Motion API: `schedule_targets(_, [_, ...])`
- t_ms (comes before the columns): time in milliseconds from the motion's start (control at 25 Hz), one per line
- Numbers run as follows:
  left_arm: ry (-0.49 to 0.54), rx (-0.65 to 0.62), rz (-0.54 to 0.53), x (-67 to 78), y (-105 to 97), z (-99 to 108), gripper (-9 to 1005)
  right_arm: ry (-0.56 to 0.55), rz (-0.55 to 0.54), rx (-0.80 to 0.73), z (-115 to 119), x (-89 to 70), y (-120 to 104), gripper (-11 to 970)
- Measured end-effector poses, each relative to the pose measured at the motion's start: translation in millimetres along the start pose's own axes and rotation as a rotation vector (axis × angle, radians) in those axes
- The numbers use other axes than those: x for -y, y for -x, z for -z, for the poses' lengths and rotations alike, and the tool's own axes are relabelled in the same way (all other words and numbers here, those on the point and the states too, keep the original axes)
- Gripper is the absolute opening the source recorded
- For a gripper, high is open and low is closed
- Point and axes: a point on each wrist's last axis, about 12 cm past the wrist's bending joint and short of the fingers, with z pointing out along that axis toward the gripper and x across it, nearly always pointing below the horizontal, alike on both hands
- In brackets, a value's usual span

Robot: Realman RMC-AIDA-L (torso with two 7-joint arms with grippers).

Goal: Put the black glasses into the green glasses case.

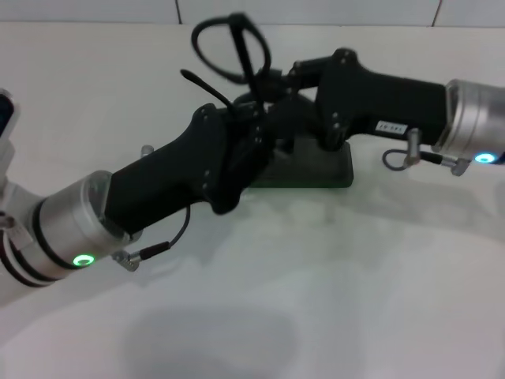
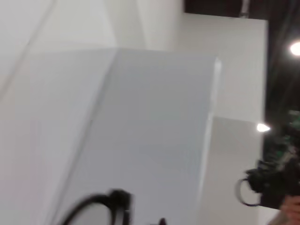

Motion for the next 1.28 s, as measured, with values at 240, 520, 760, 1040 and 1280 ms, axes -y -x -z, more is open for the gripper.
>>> schedule_targets(240, [0.096, -0.017, 0.045, -8.1, -4.7, 2.9, 39, 0.007, 0.003, -0.066, -6.9, -1.8, -8.1, 49])
schedule_targets(520, [0.116, -0.03, 0.063, -10.1, -5.7, 4.7, 40, 0.007, 0.006, -0.069, -6.3, -3.1, -9.0, 48])
schedule_targets(760, [0.117, -0.036, 0.068, -8.8, -6.2, 7.1, 40, 0.004, 0.003, -0.07, -5.1, -3.7, -10.2, 49])
schedule_targets(1040, [0.117, -0.029, 0.069, 5.4, -1.9, 32.5, 40, -0.053, 0.01, -0.124, 0.0, 3.3, -15.9, 49])
schedule_targets(1280, [0.181, 0.003, 0.041, 20.5, 8.6, 68.6, 39, -0.02, 0.116, -0.311, -9.4, 10.3, -12.4, 48])
